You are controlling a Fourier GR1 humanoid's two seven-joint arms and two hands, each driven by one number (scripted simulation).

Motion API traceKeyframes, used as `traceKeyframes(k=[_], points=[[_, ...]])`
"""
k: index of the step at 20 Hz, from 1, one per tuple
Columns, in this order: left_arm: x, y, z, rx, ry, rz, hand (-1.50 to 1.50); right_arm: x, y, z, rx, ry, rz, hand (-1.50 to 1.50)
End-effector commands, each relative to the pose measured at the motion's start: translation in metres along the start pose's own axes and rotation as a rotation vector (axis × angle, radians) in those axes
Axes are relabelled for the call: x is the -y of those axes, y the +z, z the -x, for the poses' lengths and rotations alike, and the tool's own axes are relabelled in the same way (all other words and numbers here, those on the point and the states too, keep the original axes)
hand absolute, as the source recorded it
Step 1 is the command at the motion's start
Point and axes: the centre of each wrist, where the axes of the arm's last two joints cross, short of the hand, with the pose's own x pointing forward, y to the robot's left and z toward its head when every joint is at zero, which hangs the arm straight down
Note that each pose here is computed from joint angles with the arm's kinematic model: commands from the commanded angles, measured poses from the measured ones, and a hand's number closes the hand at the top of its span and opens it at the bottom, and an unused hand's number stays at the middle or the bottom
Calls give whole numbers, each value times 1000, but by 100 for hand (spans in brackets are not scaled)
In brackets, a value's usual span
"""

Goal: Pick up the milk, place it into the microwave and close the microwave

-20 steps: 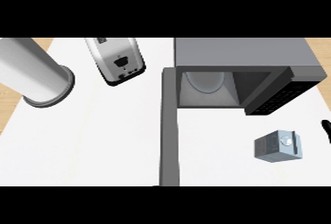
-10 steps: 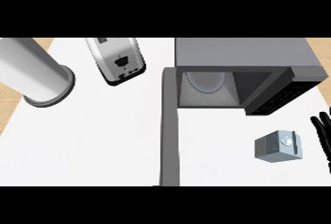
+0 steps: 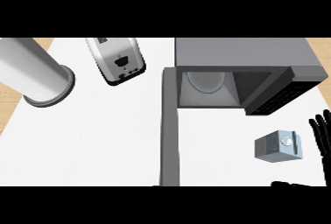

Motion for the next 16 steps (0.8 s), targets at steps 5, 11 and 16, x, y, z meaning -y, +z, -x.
traceKeyframes(k=[5, 11, 16], points=[[-14, 19, 4, 15, 4, -13, -150, 17, 14, 38, -59, 52, 41, -150], [-17, 29, 7, -1, 10, -8, -150, 37, 37, 76, -89, 34, 24, -150], [-9, 4, -5, 3, 14, 11, -150, 25, 9, 110, -75, 13, 3, -150]])
